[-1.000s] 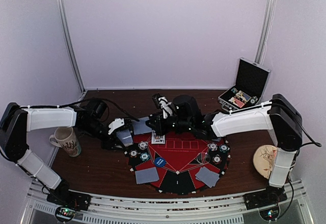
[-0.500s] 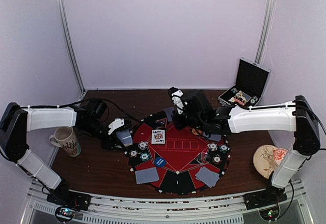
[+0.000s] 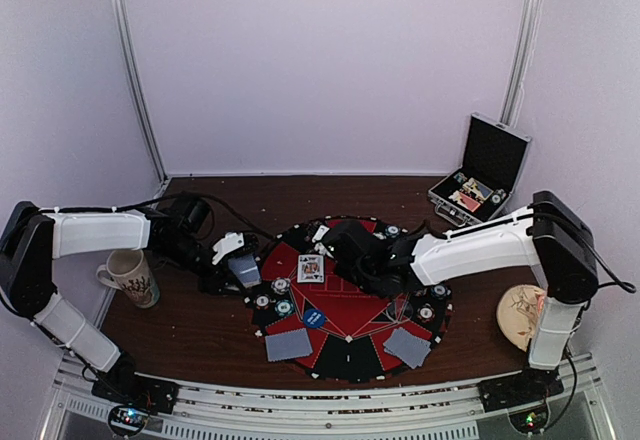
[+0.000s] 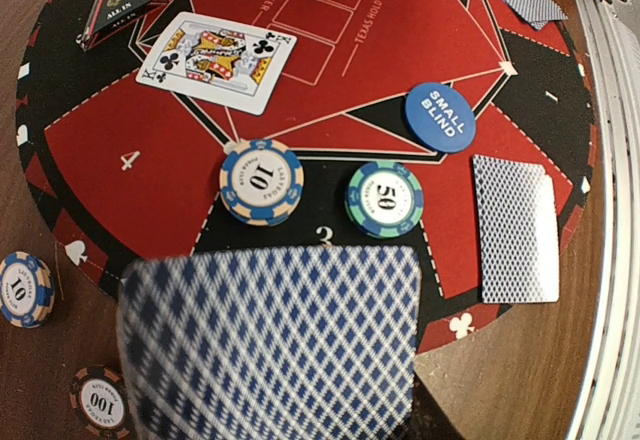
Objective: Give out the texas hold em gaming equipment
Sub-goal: Flop the poker card in the community card area.
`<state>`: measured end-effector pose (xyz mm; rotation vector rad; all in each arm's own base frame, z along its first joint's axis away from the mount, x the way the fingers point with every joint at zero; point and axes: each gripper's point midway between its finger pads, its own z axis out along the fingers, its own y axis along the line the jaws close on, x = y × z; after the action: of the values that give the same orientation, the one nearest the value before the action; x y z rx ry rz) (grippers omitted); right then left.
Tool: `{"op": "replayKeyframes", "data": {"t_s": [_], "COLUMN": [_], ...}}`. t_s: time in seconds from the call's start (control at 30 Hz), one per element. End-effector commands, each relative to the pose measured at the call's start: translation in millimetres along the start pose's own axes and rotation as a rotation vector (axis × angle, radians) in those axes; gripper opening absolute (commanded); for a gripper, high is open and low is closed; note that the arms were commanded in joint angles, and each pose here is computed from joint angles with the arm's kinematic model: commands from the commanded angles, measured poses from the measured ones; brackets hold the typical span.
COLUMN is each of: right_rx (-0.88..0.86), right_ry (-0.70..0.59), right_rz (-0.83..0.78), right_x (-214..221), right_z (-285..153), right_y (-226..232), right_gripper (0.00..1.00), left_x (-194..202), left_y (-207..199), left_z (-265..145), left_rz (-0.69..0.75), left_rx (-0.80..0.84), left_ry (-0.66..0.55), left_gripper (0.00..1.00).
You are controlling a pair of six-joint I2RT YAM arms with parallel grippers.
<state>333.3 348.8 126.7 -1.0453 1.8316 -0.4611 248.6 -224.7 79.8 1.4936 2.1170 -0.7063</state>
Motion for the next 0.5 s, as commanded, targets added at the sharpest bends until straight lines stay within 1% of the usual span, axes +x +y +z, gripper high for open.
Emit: {"op": "replayKeyframes", "data": {"t_s": [0.0, 0.27, 0.47], "right_rx": [0.061, 0.003, -0.019], "right_ry": [0.018, 0.000, -0.025], "right_rz": [-0.119, -0.235, -0.274], "right_x": [-2.0, 2.5, 4.6], "right_z": [7.1, 20.0, 26.9], "right_y": [7.7, 53.6, 73.0], "right_gripper": [0.00, 0.00, 0.00], "left_x": [-12.6, -12.8, -12.2], "left_y": [6.4, 6.2, 5.9], "left_z": [-7.2, -6.7, -6.4], "left_rz": [0.015, 0.017, 0.015], "left_rx": [-0.030, -0.028, -0.026], "left_ry": [-0.035, -0.035, -0.034], "left_gripper": [0.35, 0.35, 0.35]}}
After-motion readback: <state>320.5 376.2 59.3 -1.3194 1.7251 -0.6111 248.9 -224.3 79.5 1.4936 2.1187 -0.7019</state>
